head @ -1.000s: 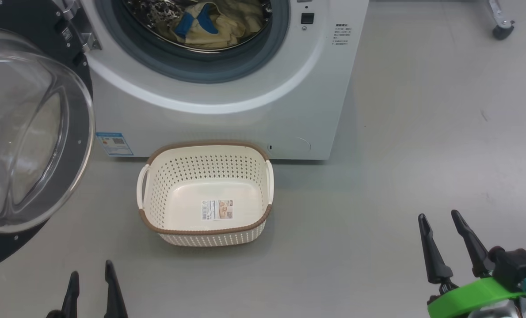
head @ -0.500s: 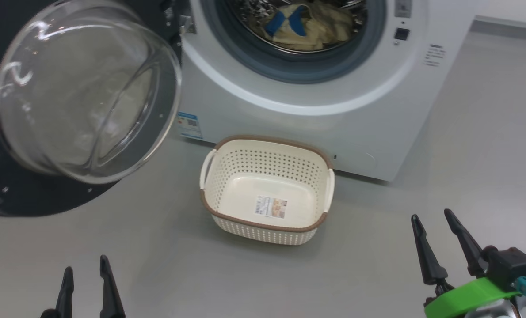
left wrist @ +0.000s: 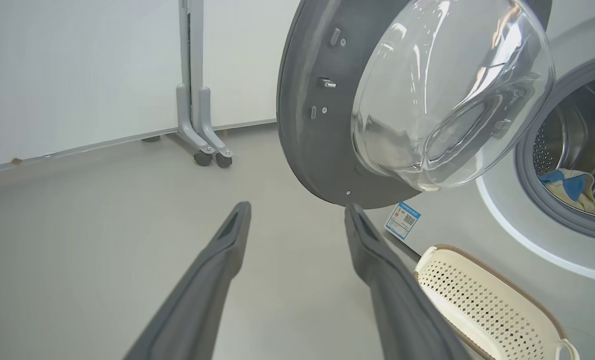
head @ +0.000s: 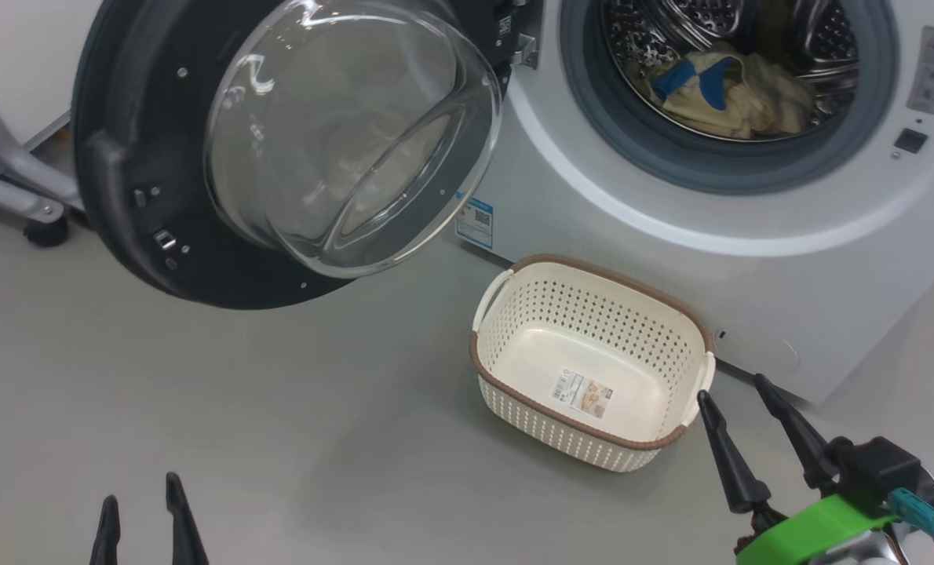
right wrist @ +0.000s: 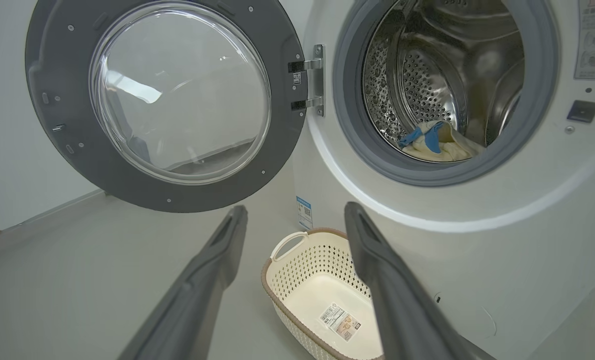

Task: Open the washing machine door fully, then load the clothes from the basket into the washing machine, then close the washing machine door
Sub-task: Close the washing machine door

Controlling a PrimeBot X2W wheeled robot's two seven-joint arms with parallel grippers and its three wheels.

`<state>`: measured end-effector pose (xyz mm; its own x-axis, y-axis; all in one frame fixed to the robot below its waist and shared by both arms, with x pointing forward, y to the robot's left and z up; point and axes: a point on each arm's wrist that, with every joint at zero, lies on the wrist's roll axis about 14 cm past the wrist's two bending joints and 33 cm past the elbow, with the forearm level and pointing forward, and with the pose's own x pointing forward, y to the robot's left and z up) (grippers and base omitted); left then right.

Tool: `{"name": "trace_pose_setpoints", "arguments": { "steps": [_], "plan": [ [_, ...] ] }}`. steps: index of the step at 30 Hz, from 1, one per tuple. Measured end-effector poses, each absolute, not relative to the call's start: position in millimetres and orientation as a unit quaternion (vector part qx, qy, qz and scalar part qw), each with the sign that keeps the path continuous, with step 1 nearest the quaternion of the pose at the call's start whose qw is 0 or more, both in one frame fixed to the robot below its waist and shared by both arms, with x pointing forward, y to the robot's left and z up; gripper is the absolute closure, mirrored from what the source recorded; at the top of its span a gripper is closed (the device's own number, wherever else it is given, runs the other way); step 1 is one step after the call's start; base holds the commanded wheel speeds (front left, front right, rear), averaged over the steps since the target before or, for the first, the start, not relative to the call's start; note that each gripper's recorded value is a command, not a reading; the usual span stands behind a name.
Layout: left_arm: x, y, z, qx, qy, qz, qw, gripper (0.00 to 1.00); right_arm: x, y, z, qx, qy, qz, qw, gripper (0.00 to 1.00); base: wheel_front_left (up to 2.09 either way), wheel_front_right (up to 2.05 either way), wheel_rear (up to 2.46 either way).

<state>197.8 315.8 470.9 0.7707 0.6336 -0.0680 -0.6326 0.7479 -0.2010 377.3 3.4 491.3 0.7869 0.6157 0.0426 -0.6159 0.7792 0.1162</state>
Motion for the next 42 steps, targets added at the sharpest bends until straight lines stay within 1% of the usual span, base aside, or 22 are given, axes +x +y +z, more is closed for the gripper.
{"name": "trace_pose_setpoints", "arguments": {
  "steps": [7,12,22,23,24,27,29,32,36,39,42],
  "plan": [
    [179,326,474,-0.109,-0.012,0.366,0.924,0.0,374,24,495,0.06,-0.005,0.357,0.932,0.0,0.0,0.0,0.0],
    [169,329,472,-0.11,-0.009,0.38,0.919,0.0,373,30,494,0.058,-0.004,0.367,0.928,0.0,0.0,0.0,0.0],
    [164,336,474,-0.117,-0.013,0.401,0.909,0.0,371,39,488,0.054,0.004,0.386,0.921,0.0,0.0,0.0,0.0],
    [163,337,473,-0.128,-0.014,0.405,0.905,0.75,373,40,489,0.054,0.003,0.387,0.921,0.0,0.0,0.0,0.0],
    [160,338,470,-0.147,-0.016,0.413,0.899,1.0,374,41,489,0.054,0.002,0.388,0.92,0.0,0.0,0.0,0.0],
    [144,348,446,-0.249,-0.017,0.446,0.859,1.0,375,42,488,0.056,0.003,0.39,0.919,0.0,0.0,0.0,0.0],
    [125,358,426,-0.31,-0.02,0.479,0.821,1.0,374,43,487,0.057,0.005,0.391,0.919,0.0,0.0,0.0,0.0],
    [105,377,414,-0.35,-0.042,0.512,0.784,1.0,374,42,487,0.058,0.005,0.389,0.919,0.0,0.0,0.0,0.0],
    [104,415,423,-0.39,-0.107,0.533,0.743,1.0,375,40,485,0.058,0.007,0.385,0.921,0.0,0.0,0.0,0.0],
    [107,459,443,-0.41,-0.133,0.533,0.728,1.0,376,37,485,0.059,0.008,0.381,0.923,0.0,0.0,0.0,0.0],
    [102,506,472,-0.423,-0.173,0.544,0.704,1.0,377,32,482,0.06,0.011,0.373,0.926,0.0,0.0,0.0,0.0]
  ]
}}
